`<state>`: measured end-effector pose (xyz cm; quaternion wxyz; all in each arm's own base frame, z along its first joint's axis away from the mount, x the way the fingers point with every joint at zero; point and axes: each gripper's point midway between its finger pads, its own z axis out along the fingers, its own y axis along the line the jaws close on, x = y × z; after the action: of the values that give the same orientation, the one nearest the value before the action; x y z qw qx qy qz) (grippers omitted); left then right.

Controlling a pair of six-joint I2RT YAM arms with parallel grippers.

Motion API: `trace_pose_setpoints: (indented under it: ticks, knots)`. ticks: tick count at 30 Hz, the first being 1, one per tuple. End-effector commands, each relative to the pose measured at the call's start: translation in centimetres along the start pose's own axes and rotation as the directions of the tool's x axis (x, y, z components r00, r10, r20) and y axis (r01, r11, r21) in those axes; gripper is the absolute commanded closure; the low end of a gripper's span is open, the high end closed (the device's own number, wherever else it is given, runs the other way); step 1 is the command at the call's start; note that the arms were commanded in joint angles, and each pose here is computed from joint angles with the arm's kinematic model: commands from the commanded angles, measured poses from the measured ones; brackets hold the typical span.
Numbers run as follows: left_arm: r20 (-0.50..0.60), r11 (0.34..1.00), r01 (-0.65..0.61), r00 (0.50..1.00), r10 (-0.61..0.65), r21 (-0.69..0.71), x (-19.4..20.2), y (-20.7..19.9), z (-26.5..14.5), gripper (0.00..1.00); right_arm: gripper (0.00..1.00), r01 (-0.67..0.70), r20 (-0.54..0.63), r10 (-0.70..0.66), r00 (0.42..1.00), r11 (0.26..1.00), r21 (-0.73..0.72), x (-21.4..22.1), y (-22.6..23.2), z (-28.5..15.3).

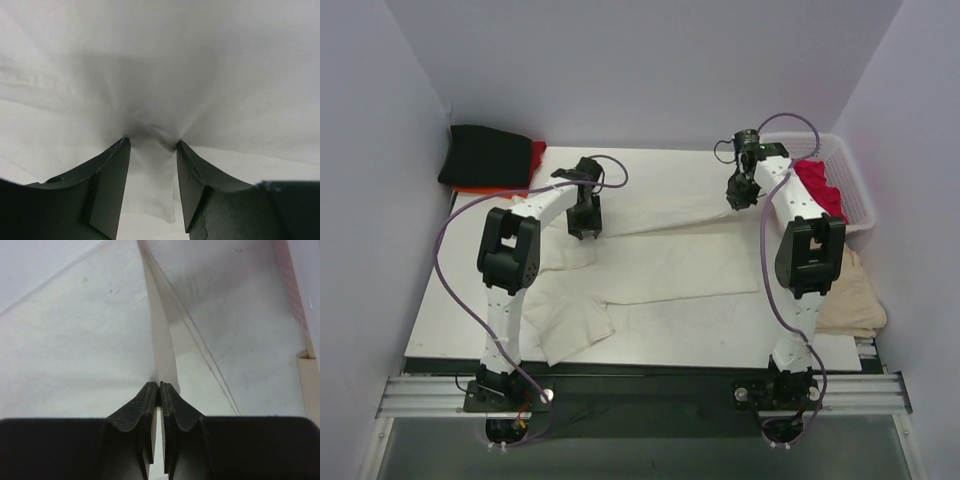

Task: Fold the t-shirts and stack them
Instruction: Fold the flattened tshirt in 1/3 of the way

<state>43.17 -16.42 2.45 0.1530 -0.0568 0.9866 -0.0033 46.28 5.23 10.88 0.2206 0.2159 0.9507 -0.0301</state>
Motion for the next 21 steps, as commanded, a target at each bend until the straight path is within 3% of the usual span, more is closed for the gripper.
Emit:
trace_pose_setpoints:
  ticks: [1,2,3,8,21]
  knots:
    - [0.005,1.0,0.002,1.0,-0.002,-0.006,0.2,1.1,-2.8,0.48,0.9,0.014,-0.043,-0.011,0.999,0.998,0.06,2.2,-2.2,-1.5]
    - [0.002,1.0,0.0,1.0,0.0,-0.007,0.4,1.2,-2.8,0.48,0.8,0.015,-0.055,-0.011,0.998,0.998,0.067,2.7,-2.5,-1.5]
    - [0.005,1.0,0.0,1.0,0.0,-0.006,0.5,1.3,-3.0,0.48,0.77,0.016,-0.068,-0.011,0.998,0.997,0.077,3.2,-2.9,-1.4]
    - [-0.004,1.0,-0.001,1.0,0.001,-0.002,1.0,1.3,-2.9,0.48,0.68,0.028,-0.135,-0.009,0.991,0.99,0.142,6.4,-4.7,-0.5]
    - [0.025,0.997,-0.002,1.0,0.0,0.078,0.4,0.0,-3.7,0.46,0.69,0.058,-0.118,-0.047,0.992,0.995,0.086,5.5,-1.4,-0.1]
